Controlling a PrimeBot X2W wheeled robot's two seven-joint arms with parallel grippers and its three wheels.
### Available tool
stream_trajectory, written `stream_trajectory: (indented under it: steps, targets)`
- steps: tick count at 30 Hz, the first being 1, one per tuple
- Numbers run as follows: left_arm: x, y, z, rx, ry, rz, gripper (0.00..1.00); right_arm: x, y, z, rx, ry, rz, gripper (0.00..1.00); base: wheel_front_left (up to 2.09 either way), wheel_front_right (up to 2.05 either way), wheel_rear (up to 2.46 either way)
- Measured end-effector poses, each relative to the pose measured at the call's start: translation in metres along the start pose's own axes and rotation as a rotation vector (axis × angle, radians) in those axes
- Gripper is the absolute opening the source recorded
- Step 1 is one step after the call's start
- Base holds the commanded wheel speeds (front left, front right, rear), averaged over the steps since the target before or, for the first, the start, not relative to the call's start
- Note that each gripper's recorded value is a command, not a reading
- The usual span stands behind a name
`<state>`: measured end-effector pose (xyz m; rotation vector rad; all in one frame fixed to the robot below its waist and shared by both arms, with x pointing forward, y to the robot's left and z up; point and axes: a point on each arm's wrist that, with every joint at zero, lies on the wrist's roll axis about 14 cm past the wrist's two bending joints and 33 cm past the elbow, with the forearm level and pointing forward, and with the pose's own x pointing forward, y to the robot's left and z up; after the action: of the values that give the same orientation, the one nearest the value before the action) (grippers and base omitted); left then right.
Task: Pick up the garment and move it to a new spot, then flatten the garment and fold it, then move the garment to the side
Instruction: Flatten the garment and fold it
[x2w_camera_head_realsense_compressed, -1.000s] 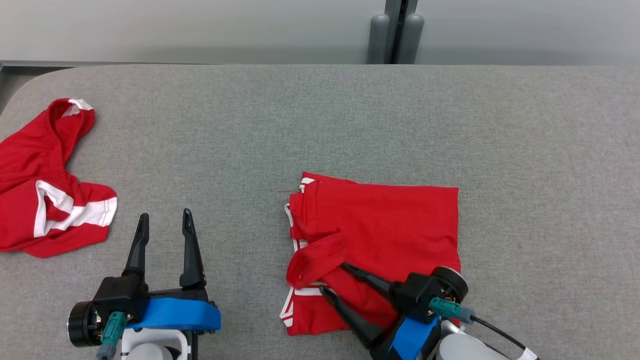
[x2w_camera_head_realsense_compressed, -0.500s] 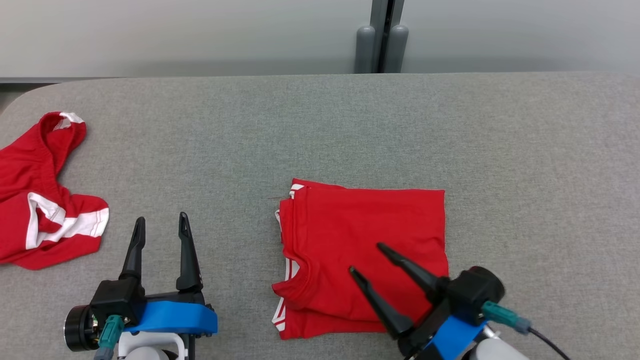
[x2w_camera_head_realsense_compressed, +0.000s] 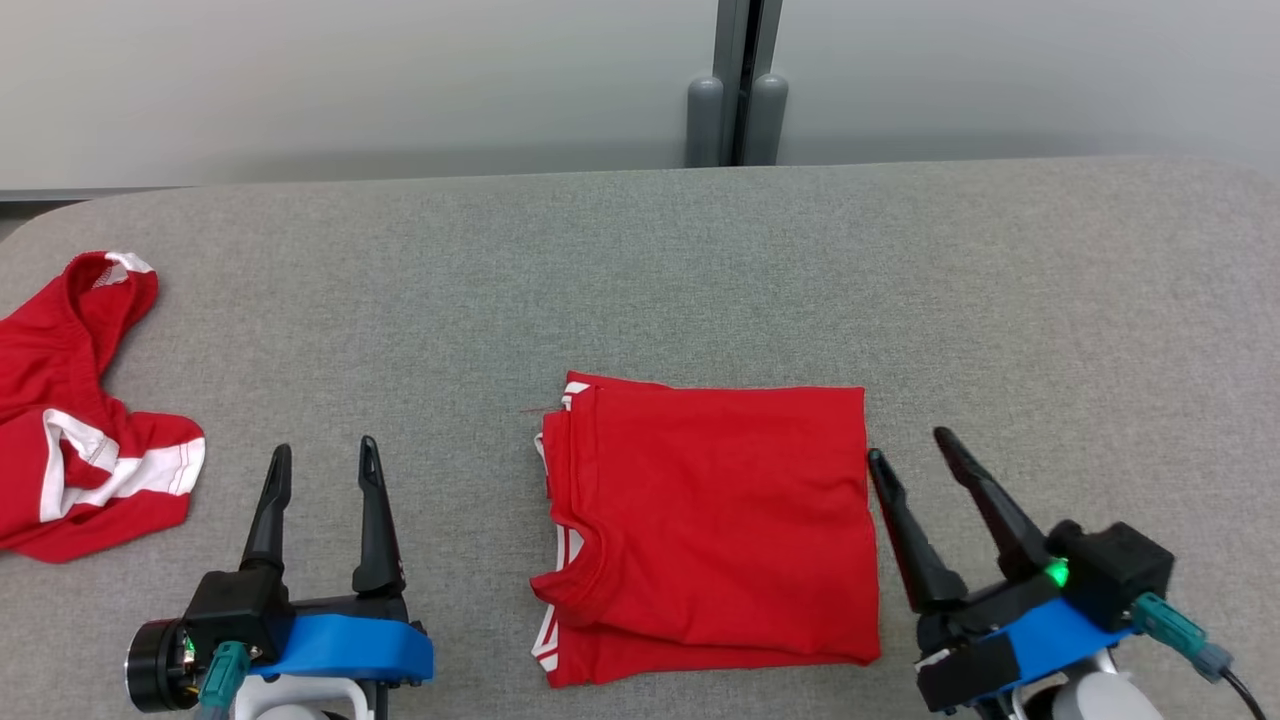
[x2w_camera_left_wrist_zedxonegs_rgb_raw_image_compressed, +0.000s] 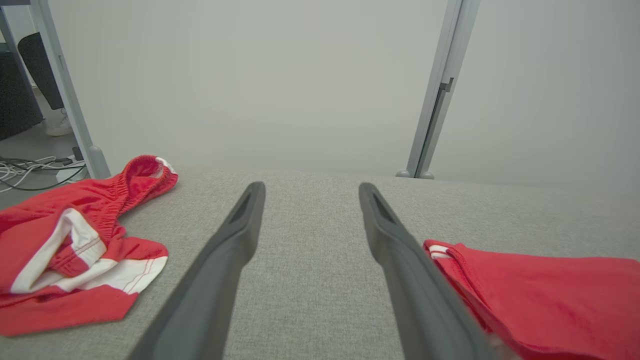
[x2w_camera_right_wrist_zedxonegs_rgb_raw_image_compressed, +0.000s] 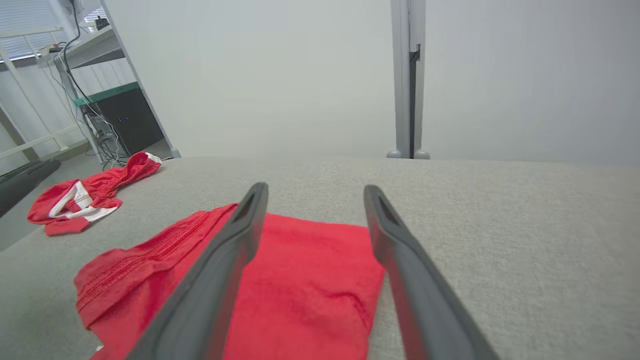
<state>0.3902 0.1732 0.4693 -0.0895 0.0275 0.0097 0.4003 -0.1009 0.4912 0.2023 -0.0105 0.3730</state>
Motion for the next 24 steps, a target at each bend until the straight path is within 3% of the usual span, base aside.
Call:
stream_trajectory:
  steps: [6, 11, 12, 13, 14, 24]
  targets:
    - [-0.001, -0.003, 0.002, 0.006, -0.004, -0.010, 1.00, -0.014, -0.023, 0.002, 0.012, -0.019, -0.111, 1.00, 0.00, 0.00, 0.00]
    - [-0.003, -0.003, 0.002, 0.009, -0.005, -0.012, 1.00, -0.017, -0.024, 0.000, 0.007, -0.015, -0.128, 1.00, 0.00, 0.00, 0.00]
    - [-0.003, -0.003, 0.002, 0.008, -0.005, -0.012, 1.00, -0.017, -0.024, -0.001, 0.005, -0.009, -0.126, 0.91, 0.00, 0.00, 0.00]
    - [-0.004, -0.003, 0.002, 0.009, -0.005, -0.011, 1.00, -0.017, -0.023, -0.005, 0.004, 0.002, -0.124, 0.21, 0.00, 0.00, 0.00]
    - [-0.004, -0.003, 0.002, 0.009, -0.006, -0.011, 1.00, -0.017, -0.021, -0.008, 0.005, 0.011, -0.119, 0.00, 0.00, 0.00, 0.00]
    - [-0.007, 0.003, -0.001, 0.010, 0.006, 0.006, 1.00, 0.022, 0.003, -0.027, -0.019, 0.080, 0.001, 0.00, 0.00, 0.00, 0.00]
